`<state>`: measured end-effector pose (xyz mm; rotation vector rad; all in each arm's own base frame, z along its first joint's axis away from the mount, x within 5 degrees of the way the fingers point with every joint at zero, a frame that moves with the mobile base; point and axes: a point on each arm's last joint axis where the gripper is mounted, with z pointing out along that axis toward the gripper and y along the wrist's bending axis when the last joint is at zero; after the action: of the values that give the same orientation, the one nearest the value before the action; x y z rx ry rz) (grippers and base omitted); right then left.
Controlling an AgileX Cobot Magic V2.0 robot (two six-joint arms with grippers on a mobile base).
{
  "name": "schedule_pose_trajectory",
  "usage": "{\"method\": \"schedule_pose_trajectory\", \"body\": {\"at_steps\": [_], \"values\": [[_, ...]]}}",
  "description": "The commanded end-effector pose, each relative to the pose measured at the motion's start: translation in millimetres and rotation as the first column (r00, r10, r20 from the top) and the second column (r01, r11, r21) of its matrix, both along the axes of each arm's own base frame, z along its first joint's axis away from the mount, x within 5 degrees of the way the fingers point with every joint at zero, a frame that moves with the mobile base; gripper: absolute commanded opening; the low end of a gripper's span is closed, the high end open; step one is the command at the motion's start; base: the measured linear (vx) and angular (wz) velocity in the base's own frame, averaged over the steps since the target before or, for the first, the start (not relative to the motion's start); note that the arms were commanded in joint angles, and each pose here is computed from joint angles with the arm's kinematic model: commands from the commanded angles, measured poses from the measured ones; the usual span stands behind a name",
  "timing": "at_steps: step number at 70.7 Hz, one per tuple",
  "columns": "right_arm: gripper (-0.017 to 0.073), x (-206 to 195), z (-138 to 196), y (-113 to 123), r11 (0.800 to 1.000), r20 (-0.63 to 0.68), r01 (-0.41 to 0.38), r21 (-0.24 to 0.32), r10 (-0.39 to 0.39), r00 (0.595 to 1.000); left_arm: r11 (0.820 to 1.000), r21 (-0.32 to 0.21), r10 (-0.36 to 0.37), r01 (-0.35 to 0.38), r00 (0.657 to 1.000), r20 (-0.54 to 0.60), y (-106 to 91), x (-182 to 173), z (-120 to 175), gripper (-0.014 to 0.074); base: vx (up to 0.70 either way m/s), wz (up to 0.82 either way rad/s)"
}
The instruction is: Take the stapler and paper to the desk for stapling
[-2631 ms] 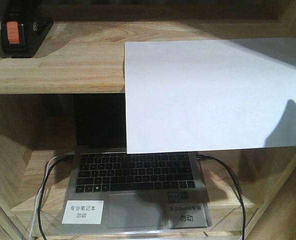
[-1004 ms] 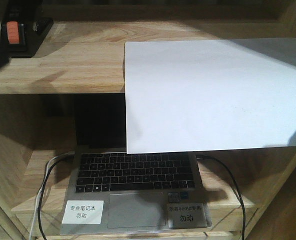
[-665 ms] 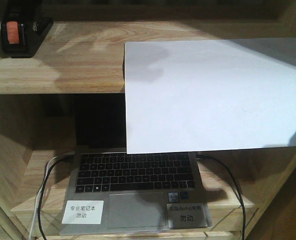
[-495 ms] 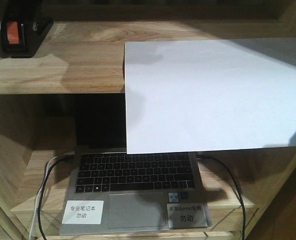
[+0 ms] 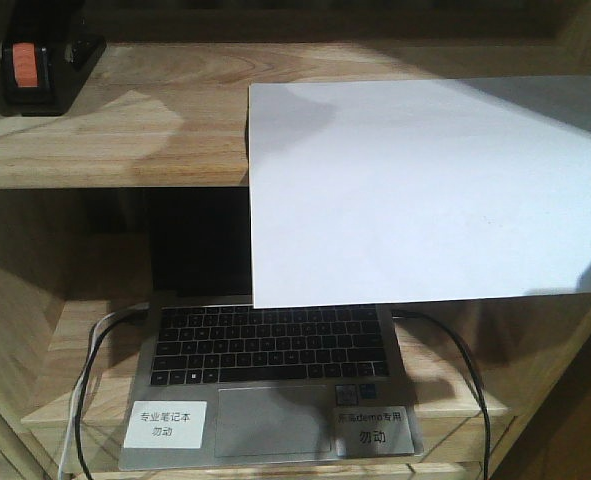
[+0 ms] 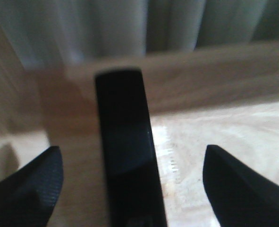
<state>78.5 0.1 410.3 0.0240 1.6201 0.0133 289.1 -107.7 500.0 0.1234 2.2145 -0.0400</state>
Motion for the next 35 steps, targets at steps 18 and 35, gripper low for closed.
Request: {"method": "schedule_pose_trajectory", "body": {"at_steps": [18, 35], "values": [[0.0309, 0.0, 15.3, -0.7, 1.0, 0.092, 0.009, -0.002, -0.009, 0.996, 0.998, -0.069, 0.016, -0.016, 1.0, 0.008, -2.9, 15.5, -3.0, 0.0571, 0.0, 0.0], [0.0309, 0.0, 15.3, -0.7, 1.0, 0.092, 0.009, -0.002, -0.009, 0.996, 0.998, -0.053, 0.038, -0.039, 0.999, -0.02, 2.3, 19.1, -7.2, 0.0551, 0.0, 0.0]]}}
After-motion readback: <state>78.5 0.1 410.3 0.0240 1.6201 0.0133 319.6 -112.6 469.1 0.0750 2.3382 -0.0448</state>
